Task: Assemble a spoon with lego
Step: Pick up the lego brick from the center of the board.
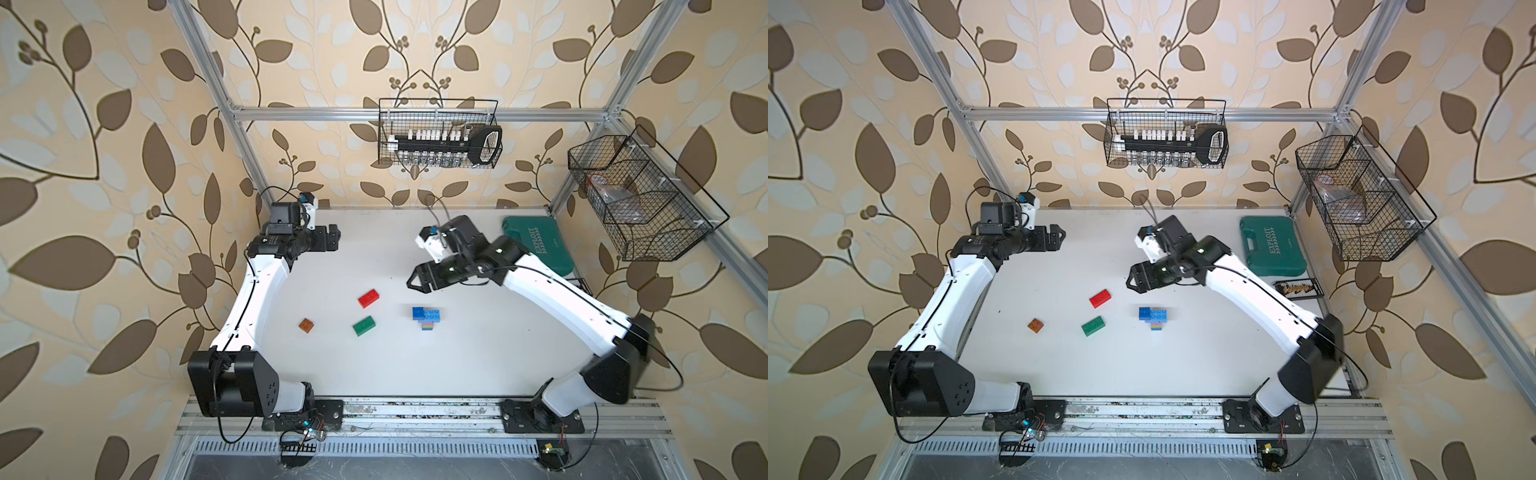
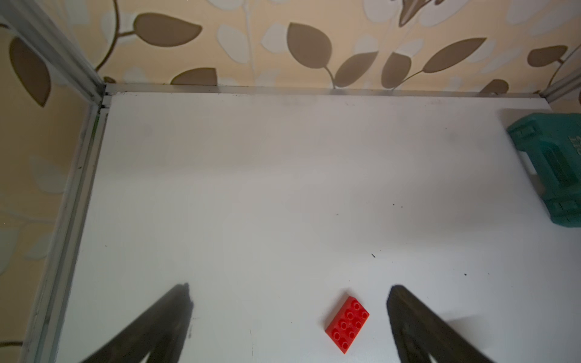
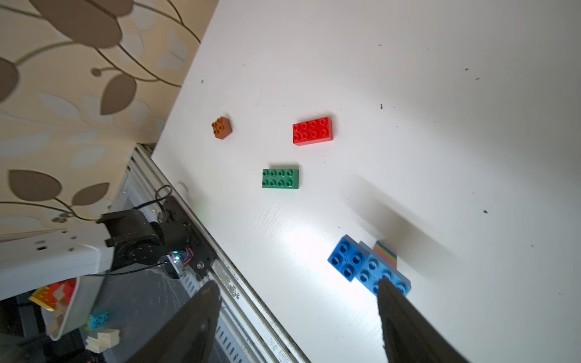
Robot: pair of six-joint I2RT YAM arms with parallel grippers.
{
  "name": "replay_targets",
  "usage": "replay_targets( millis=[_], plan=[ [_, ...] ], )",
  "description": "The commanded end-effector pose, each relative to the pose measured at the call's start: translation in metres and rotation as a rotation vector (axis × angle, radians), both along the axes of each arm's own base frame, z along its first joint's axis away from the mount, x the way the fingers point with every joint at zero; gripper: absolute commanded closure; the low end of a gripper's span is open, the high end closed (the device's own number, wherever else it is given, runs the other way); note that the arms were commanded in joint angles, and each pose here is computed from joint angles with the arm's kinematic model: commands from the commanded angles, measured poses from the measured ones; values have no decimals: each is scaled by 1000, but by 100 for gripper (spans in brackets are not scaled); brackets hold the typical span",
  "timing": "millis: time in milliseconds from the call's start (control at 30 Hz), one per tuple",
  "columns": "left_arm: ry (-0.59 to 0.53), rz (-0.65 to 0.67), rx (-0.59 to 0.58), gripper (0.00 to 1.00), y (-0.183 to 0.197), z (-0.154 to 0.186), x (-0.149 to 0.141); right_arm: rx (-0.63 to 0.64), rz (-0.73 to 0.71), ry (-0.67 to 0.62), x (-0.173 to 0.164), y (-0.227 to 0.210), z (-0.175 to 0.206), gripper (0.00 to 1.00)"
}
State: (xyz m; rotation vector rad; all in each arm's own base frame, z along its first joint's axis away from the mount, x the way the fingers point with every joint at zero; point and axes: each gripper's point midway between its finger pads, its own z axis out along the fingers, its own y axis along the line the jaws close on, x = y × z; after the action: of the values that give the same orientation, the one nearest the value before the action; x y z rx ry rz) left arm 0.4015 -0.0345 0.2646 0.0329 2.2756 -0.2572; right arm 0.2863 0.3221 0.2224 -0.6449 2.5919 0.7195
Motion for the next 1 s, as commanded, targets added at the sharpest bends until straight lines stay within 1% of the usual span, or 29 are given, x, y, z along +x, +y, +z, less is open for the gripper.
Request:
replay_targets(
  millis=[0, 133, 200, 300, 400, 533, 667, 833, 967],
  plan=[
    [9, 91, -77, 1, 19, 6, -8, -164, 137, 8, -9, 26, -41, 23],
    [17, 171, -119, 1, 47, -3, -14, -174, 341, 24, -29, 82, -73, 23],
    [28, 179, -147, 1, 54, -8, -15, -167, 418, 23, -38, 103, -90, 23],
    [59, 167, -162, 1, 56, -17, -16, -150, 483, 3, -42, 124, -107, 23],
    [81, 169, -164, 1, 59, -26, -19, -153, 535, -13, -42, 140, -120, 23],
    [78, 176, -163, 1, 64, -31, -22, -165, 575, -21, -39, 156, -138, 23],
    [86, 189, -161, 1, 71, -37, -25, -176, 601, -44, -30, 166, -153, 22],
    [87, 185, -171, 1, 71, -40, -25, -203, 636, 6, -27, 171, -178, 23],
    [93, 177, -178, 1, 70, -42, -25, -217, 642, 45, -33, 166, -191, 23]
  ],
)
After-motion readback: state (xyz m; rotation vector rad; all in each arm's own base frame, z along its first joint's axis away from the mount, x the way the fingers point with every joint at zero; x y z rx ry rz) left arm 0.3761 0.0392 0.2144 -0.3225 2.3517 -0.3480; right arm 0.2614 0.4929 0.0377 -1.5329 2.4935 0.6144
